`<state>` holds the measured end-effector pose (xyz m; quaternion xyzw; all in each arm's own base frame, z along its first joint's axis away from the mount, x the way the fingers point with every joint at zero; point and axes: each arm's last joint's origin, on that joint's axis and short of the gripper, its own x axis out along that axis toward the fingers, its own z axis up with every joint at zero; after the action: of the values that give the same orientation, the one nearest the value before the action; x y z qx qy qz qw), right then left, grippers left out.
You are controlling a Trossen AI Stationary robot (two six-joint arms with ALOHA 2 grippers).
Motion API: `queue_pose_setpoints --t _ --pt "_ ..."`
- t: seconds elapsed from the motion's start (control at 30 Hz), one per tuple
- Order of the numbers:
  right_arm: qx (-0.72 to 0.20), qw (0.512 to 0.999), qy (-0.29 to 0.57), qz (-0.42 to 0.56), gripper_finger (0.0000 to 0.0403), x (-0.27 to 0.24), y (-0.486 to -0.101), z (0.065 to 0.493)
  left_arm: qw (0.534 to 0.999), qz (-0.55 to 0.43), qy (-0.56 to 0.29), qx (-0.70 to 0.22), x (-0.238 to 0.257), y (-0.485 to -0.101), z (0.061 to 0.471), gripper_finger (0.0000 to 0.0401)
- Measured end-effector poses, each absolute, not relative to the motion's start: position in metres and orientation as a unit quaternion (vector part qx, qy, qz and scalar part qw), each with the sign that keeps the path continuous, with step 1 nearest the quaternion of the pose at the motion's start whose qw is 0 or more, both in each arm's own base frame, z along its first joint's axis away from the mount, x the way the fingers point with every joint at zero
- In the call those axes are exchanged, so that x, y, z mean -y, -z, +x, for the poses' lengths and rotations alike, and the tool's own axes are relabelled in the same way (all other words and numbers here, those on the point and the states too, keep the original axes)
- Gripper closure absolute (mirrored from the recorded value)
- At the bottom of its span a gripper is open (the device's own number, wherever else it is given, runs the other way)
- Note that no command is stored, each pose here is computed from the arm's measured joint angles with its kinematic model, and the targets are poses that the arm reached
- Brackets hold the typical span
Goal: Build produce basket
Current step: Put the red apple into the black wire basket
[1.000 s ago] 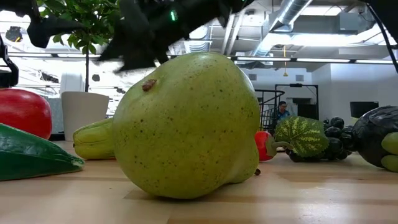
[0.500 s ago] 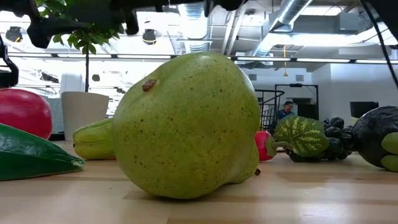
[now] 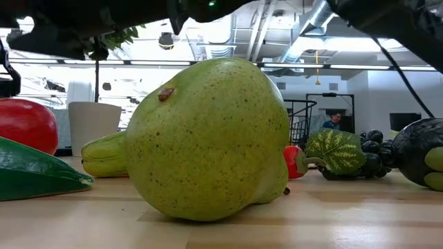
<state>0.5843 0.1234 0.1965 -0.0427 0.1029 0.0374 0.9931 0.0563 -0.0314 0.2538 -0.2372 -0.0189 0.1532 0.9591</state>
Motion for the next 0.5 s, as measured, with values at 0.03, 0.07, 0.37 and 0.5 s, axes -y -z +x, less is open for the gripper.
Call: queue_pose_setpoints --t 0.03,0.07,0.37,0.5 --pt "-0.106 0.993 -0.037 -0.04 0.0021 -0.124 -0.193 0.586 0.96 -0.236 -0.151 0.017 0.032 -0.254 0.056 0.0086" --pt "-0.112 0.992 -0.036 -0.037 0.0021 -0.123 -0.19 0.587 0.96 -0.234 -0.151 0.016 0.032 -0.253 0.056 0.0086" --pt "-0.172 0.985 -0.031 0.001 0.0021 -0.119 -0.158 0.588 0.962 -0.233 -0.145 0.013 0.032 -0.253 0.056 0.0086" --pt "-0.197 0.98 -0.028 0.013 0.0021 -0.117 -0.147 0.588 0.961 -0.235 -0.143 0.013 0.032 -0.253 0.056 0.0086"
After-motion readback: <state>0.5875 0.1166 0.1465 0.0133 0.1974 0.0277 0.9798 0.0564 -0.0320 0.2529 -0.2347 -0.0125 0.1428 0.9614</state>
